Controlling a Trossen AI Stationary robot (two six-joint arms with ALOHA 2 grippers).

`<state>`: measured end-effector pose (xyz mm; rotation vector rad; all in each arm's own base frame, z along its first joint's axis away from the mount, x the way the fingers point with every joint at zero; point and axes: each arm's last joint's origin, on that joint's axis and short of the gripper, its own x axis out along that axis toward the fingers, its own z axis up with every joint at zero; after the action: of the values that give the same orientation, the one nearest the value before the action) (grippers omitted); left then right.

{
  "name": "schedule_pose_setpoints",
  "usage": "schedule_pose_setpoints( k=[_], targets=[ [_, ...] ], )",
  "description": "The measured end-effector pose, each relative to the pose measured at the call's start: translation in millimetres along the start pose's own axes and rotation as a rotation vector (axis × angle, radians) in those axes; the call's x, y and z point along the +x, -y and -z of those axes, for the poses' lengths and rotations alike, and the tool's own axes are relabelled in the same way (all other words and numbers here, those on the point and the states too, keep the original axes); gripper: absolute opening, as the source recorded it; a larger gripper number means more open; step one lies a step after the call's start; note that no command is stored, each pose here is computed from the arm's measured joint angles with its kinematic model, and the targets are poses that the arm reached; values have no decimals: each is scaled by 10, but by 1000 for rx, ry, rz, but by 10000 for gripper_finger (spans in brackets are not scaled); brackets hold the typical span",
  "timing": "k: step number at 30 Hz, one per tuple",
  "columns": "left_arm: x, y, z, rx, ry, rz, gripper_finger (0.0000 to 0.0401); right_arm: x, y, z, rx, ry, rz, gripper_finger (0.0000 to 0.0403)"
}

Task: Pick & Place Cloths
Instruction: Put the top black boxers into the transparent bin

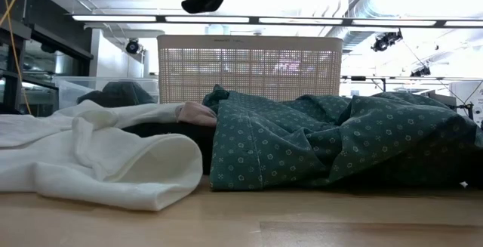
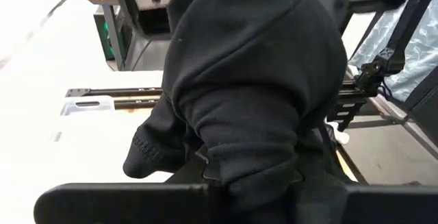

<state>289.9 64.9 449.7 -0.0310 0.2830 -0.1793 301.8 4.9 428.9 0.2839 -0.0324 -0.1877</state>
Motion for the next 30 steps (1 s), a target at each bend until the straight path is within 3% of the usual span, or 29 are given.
schedule_pose_setpoints(
  k=[4, 10, 15, 20, 24, 30],
  targets=[
    [-56, 15, 13, -1, -25, -40, 35, -139, 15, -37, -8, -55, -11, 222],
    [-412, 76, 20, 35, -107, -361, 35, -375, 60, -80, 36, -133, 29, 283],
    [-758, 136, 54, 41, -189, -670, 35, -451, 74, -102, 72, -145, 43, 290],
    [-965, 173, 179, 58, -356, -880, 35, -457, 84, -85, 67, -161, 60, 284],
    [-1038, 156, 308, 78, -528, -981, 35, -458, 86, -81, 66, -164, 65, 282],
    [-1092, -38, 536, 20, -689, -1041, 35, -457, 87, -79, 65, -165, 65, 282]
  ],
)
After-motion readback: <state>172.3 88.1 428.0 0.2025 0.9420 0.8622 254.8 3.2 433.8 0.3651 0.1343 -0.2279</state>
